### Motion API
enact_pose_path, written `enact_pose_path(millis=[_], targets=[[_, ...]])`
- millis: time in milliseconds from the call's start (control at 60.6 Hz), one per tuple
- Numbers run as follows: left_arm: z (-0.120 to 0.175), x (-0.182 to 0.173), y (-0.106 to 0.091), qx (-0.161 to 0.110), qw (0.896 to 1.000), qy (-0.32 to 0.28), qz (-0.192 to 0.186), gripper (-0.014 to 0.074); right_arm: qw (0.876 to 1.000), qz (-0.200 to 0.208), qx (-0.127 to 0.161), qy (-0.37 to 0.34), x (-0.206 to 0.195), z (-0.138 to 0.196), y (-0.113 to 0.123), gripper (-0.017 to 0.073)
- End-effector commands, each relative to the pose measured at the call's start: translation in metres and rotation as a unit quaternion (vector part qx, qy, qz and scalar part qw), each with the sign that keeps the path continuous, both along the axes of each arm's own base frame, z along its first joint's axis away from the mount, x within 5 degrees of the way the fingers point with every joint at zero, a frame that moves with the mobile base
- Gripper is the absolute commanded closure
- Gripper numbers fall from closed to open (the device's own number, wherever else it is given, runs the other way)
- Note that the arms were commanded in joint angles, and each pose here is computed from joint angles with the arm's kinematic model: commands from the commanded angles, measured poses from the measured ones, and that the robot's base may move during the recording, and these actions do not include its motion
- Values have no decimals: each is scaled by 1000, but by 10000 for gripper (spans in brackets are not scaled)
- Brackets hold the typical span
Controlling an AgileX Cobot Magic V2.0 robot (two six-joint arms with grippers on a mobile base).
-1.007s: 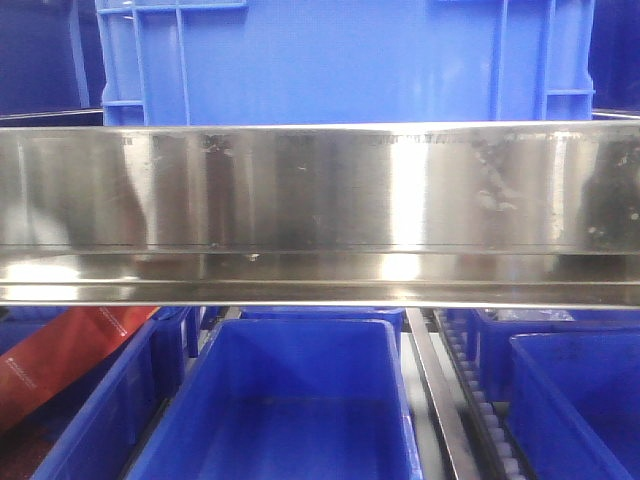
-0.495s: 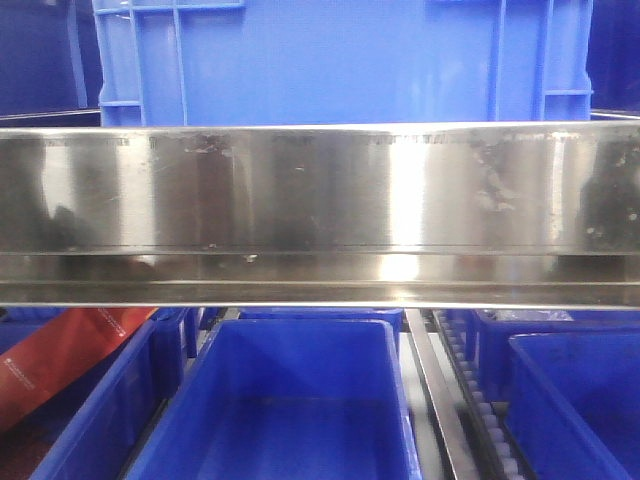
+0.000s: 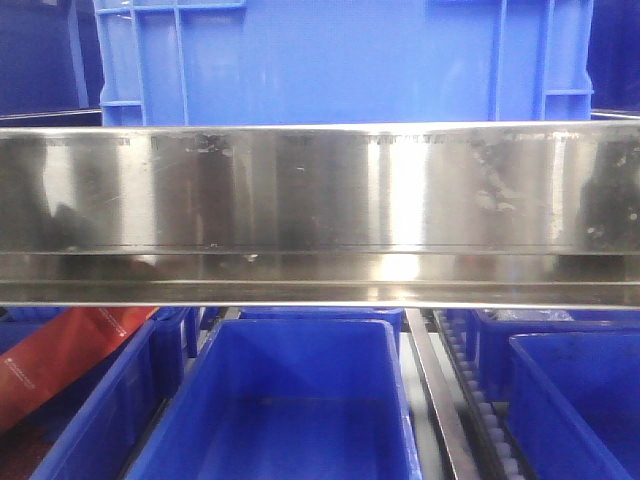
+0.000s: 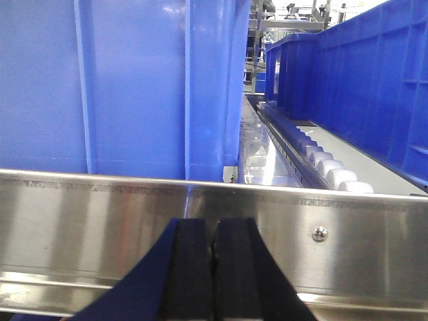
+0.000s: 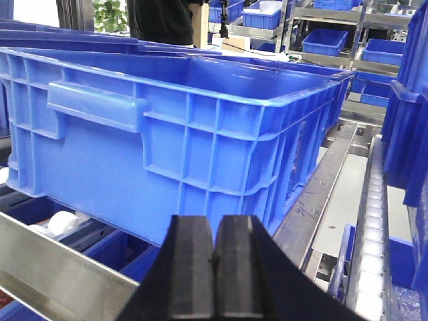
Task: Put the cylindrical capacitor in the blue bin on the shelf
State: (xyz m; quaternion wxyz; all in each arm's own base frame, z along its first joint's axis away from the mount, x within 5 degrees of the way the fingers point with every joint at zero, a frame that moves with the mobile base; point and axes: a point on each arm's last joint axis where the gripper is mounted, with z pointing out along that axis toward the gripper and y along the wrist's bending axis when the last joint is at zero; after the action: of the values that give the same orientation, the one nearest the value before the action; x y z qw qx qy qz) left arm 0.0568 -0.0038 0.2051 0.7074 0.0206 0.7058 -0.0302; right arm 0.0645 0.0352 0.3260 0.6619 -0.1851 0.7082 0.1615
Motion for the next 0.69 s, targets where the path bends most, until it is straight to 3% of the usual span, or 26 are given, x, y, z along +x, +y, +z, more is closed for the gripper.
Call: enact_pose_path(millis=[0,347,495,677], targets=[[3,-1,0,-3,1000,-12,1,704,1000,0,1,-13,-1,2,-1,721],[3,-1,0,-3,1000,-12,1,704,1000,-14,-3,-7,0,-2,-2,721],[3,-1,0,-3,1000,-12,1,704,997,-74,5,-4,0,-11,-12,721],[3,-1,0,-3,1000,-12,1,704,986,-167,20,-6,-9,-37,-25,721]])
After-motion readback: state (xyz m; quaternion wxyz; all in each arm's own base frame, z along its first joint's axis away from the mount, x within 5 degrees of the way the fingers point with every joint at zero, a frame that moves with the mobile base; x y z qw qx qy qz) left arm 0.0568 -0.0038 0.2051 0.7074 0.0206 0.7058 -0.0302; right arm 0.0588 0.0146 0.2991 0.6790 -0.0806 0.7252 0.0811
